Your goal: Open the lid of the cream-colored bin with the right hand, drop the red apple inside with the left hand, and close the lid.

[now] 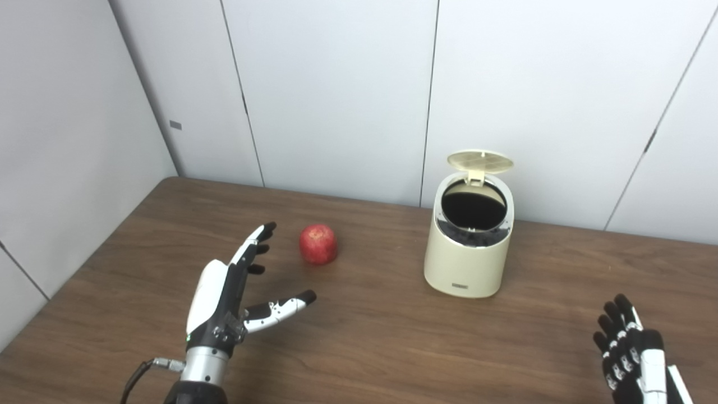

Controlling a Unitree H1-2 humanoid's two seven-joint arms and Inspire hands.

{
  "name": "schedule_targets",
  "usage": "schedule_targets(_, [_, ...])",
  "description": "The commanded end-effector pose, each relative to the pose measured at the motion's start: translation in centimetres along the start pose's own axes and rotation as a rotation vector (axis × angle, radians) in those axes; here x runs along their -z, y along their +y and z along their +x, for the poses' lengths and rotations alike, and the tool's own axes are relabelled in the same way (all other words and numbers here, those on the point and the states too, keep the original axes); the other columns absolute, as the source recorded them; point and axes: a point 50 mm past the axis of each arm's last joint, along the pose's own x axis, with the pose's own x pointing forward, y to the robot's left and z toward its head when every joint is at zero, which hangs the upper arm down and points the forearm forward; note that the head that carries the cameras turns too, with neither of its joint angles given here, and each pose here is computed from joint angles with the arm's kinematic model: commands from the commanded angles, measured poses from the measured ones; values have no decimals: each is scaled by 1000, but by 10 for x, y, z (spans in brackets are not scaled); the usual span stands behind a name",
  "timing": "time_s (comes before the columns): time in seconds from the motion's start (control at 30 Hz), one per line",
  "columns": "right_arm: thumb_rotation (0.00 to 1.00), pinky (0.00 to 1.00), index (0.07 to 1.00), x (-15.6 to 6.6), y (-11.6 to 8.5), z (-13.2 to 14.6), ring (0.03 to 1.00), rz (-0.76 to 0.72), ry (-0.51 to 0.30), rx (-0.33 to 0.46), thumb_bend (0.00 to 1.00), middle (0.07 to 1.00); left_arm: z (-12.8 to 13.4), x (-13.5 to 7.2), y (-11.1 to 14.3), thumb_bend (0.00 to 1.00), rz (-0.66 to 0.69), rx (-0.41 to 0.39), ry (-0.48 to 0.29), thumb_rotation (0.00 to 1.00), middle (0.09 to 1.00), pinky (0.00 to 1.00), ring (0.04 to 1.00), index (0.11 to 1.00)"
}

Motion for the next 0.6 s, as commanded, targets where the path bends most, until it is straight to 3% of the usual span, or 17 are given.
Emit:
schedule_targets(0.0, [1000,1000,1000,-20,5,6,1000,-7,-88,-12,653,1000,18,-12,14,879,81,-32,-57,288,922,694,865,919])
schedule_targets(0.2, [1000,1000,1000,-18,6,4,1000,4,-90,-5,662,1000,51,-16,18,905,128,52,9,273,938,769,904,916])
schedule_targets(0.37, [1000,1000,1000,-19,10,2,1000,6,-93,-17,651,1000,82,-14,10,913,152,117,19,266,942,753,906,931])
schedule_targets(0.57, [1000,1000,1000,-23,12,2,1000,19,-93,-19,639,1000,118,-6,-1,921,168,131,19,219,902,728,869,907])
